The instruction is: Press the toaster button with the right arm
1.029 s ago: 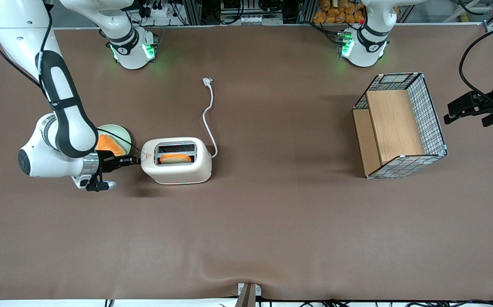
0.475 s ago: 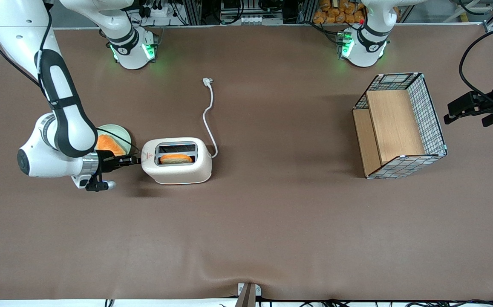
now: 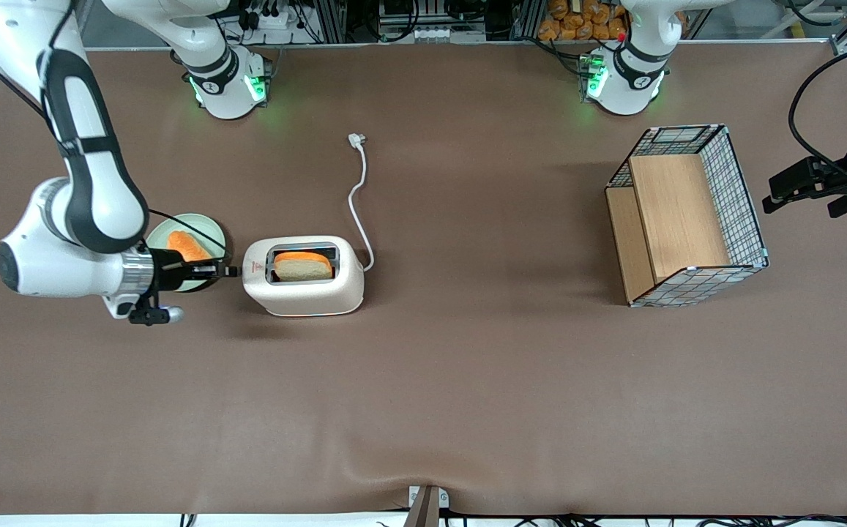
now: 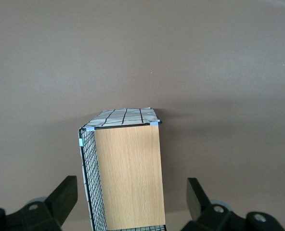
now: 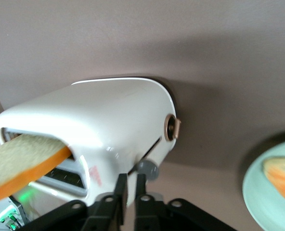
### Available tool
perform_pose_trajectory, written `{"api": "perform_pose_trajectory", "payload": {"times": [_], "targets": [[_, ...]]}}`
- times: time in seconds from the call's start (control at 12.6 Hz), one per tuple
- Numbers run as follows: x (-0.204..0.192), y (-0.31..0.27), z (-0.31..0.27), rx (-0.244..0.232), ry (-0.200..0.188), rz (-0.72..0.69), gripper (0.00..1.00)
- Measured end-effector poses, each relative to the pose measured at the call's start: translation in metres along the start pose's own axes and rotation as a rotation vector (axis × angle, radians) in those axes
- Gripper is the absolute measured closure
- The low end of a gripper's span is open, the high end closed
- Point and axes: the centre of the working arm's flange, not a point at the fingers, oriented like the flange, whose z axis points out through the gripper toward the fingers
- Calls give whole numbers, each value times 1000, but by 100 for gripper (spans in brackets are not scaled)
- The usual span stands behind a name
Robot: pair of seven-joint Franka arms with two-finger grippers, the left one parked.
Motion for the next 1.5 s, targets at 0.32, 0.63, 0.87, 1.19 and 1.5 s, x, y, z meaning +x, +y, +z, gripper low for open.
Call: {"api": "perform_pose_trajectory", "payload": {"times": [0.32,0.63,0.87,1.19,1.5], "targets": [[-16,-16,-80,-93,40,0,36],[-34,-20,-151,-263,115,-40,0],[-79,-26,-211,-347,174,-46,0],[-120,-17,-254,-372,207,-16,0],[-144,-21,-277,-388,233,0,0]]}}
